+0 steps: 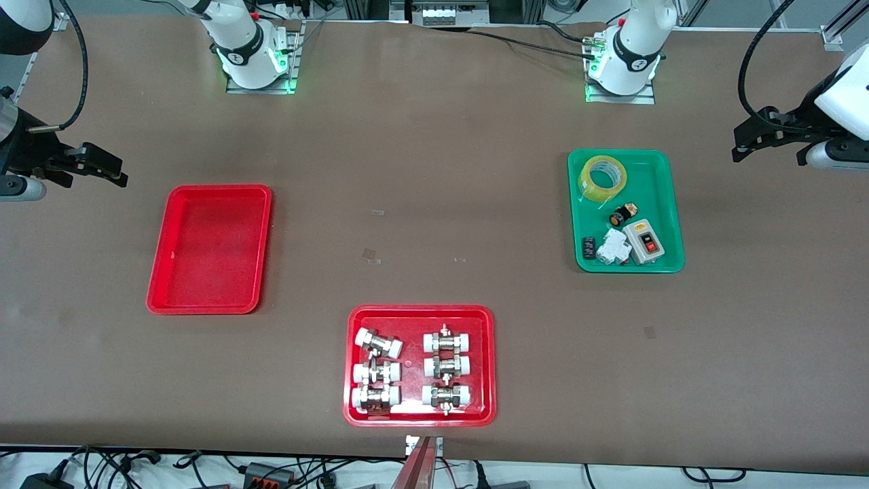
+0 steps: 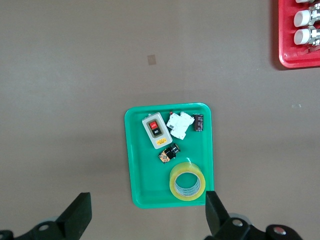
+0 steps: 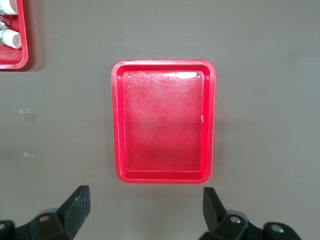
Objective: Left arm passes tape to right arm into tray
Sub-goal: 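Reach the left gripper down to the yellow tape roll in the green tray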
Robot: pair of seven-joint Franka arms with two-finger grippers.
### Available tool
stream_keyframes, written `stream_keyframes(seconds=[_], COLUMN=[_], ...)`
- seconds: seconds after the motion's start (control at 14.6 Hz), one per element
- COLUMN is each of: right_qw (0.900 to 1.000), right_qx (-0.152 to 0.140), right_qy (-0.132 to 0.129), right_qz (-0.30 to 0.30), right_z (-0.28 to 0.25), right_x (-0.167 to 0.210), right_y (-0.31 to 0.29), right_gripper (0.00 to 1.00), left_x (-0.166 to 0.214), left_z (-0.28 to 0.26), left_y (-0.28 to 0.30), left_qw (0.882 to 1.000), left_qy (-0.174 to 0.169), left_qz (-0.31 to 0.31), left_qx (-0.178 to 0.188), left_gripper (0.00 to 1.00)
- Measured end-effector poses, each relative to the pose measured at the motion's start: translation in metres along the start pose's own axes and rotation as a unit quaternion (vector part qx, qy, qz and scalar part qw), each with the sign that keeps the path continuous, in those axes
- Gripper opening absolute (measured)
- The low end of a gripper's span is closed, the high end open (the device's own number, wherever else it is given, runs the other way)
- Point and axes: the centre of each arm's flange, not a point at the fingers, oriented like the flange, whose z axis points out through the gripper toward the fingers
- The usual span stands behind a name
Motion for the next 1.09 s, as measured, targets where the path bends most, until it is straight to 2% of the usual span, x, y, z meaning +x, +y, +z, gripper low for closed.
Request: stream_keyframes(seconds=[0.41,0.55,0.75,0.96,1.09], right_qw=[1.0,1.0,1.0,1.0,1.0], right_qx=[0.0,0.0,0.0,0.0,0.0], right_qy=[0.001,0.001,0.001,0.001,0.001], right_qz=[0.0,0.0,0.0,0.0,0.0], right_z=[-0.001,-0.001,-0.001,-0.001,-0.001], right_x=[-0.001,-0.001,-0.001,-0.001,-0.001], right_y=[0.0,0.0,0.0,0.0,0.0], right_gripper=[1.0,1.0,1.0,1.0,1.0], left_x=[0.0,0.0,0.002,0.002,-0.007], left_z=[0.0,0.008,0.056,0.141,0.204], left_y=[0.0,0.0,-0.002,-0.002,0.0], left_qw=[1.0,1.0,0.997,0.986,0.979], left_qy=[-0.001,-0.017,-0.08,-0.163,-0.2], left_qz=[0.0,0.0,-0.001,-0.004,-0.007], left_qx=[0.0,0.0,-0.003,-0.025,-0.035], left_gripper=[1.0,1.0,1.0,1.0,1.0])
